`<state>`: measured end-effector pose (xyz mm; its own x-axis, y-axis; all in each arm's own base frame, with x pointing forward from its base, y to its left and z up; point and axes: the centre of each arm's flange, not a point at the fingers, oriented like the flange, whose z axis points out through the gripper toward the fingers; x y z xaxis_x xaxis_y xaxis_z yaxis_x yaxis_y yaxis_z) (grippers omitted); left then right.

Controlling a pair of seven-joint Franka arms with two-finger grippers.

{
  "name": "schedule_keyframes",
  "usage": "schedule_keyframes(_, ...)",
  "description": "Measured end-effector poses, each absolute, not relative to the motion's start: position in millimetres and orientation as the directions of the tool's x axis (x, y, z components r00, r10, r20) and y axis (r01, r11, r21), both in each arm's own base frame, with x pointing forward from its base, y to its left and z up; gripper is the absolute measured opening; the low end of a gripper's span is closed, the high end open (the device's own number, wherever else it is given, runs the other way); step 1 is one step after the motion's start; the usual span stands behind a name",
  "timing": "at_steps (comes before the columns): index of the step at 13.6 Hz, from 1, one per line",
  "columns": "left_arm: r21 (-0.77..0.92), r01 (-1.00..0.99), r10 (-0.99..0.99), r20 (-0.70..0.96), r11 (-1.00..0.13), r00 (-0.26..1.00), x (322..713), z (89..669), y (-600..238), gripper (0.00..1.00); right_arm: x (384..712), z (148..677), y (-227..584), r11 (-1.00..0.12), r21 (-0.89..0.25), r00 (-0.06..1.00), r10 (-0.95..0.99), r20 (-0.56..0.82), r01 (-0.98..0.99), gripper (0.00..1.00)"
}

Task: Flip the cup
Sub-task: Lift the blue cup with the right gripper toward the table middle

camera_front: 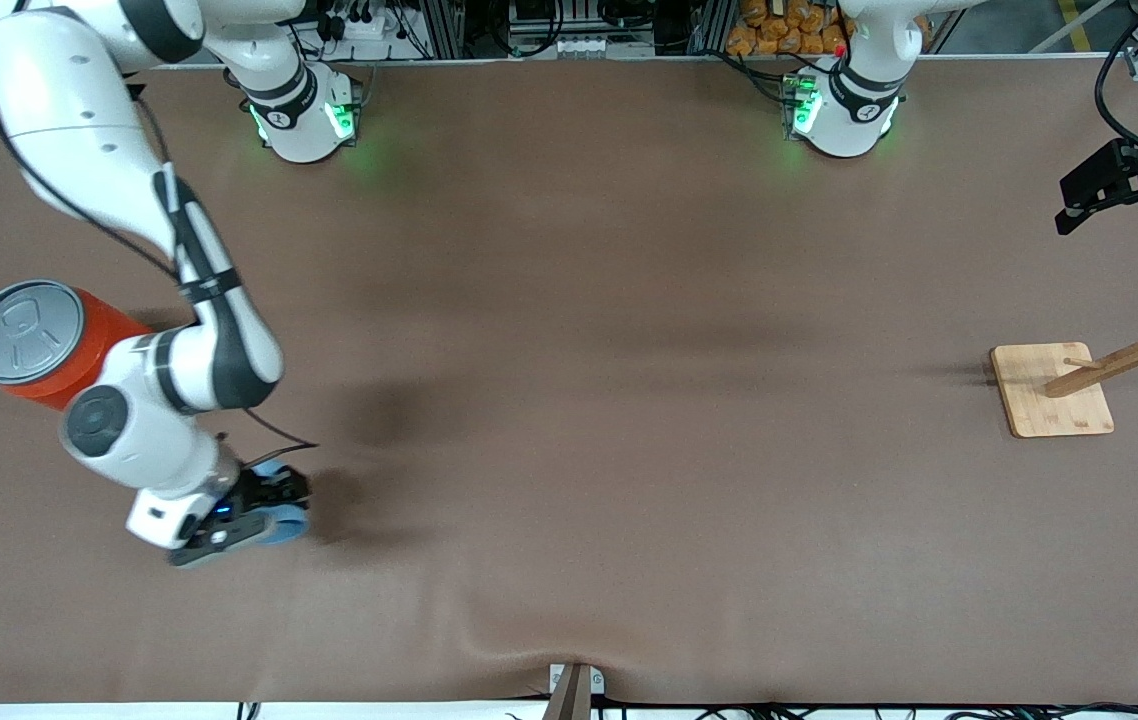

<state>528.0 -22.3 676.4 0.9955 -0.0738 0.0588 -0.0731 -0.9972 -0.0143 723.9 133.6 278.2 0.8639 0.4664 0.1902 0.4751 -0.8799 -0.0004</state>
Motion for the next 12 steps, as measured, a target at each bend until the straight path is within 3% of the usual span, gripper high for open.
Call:
schedule_keyframes(5,-0.014,-0.076,-0.077,0.054,-0.997,0.996,529.4,673.8,-23.9,1.0,686.6,282.6,280.8,-0.596,0.215,0.566,0.803,0.186,0.774,0.85)
schedule_keyframes(7,-0.012,-0.078,-0.078,0.047,-0.997,0.996,531.0,670.4,-24.3,1.0,666.6,276.0,319.3,-0.481,0.241,0.456,0.877,0.153,0.843,0.85)
schedule_keyframes(12,0.025,-0.106,-0.106,-0.011,-0.994,0.994,553.2,632.1,-38.5,1.0,563.6,238.9,447.7,-0.246,0.226,0.219,0.966,0.138,0.943,0.84)
